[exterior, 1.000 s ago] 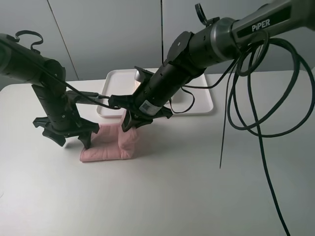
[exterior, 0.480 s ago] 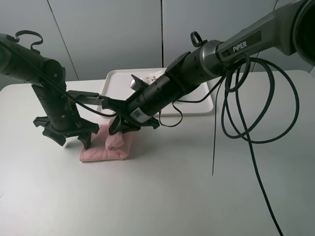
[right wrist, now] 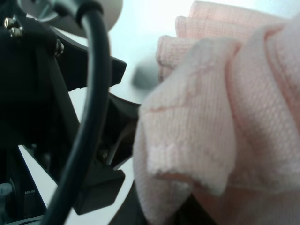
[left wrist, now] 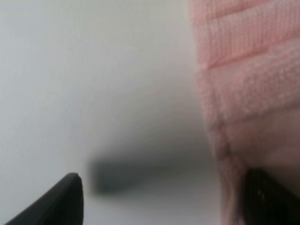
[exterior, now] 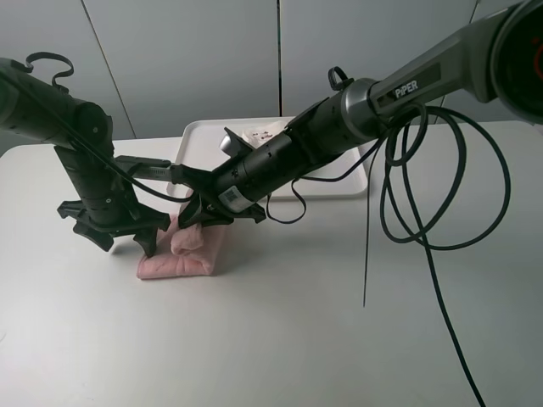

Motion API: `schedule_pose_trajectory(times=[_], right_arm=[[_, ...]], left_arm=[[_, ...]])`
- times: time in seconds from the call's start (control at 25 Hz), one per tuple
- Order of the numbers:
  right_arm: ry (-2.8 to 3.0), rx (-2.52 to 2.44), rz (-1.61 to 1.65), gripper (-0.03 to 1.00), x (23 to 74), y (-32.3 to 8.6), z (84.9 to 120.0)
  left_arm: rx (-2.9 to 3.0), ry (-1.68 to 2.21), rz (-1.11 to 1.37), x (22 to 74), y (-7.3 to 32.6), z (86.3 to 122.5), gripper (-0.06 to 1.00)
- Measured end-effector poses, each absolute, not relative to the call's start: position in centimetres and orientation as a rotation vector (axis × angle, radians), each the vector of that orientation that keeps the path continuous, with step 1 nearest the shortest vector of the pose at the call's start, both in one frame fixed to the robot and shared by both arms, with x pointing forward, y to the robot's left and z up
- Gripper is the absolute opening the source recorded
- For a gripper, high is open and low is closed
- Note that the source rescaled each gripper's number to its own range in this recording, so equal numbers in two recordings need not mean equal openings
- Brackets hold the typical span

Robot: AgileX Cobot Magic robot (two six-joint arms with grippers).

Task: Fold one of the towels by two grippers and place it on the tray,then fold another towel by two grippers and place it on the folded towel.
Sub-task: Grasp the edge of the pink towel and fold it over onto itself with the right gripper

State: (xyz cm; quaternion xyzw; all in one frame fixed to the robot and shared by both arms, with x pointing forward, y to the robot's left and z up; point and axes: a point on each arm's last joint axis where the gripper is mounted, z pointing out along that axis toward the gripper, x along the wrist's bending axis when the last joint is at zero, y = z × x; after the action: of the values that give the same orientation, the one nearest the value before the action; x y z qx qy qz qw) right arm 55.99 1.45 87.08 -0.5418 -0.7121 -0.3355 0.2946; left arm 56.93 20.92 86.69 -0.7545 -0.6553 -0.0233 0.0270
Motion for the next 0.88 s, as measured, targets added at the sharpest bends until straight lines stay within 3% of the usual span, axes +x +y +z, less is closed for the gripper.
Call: schedule_pose_trajectory(times=[0.56,0.88], right_arm=[[-1.901,-1.432,-0.895,0.04,56.0,1.5,87.1],[-1.904,-1.427,-0.896,0.04,55.9,1.5,87.1]], left_arm=[[-2.358,-1.978,-0.066,56.8,21.0,86.9,0.90],[-2.434,-1.910,-0.207,56.3,21.7,90.6,0.91]])
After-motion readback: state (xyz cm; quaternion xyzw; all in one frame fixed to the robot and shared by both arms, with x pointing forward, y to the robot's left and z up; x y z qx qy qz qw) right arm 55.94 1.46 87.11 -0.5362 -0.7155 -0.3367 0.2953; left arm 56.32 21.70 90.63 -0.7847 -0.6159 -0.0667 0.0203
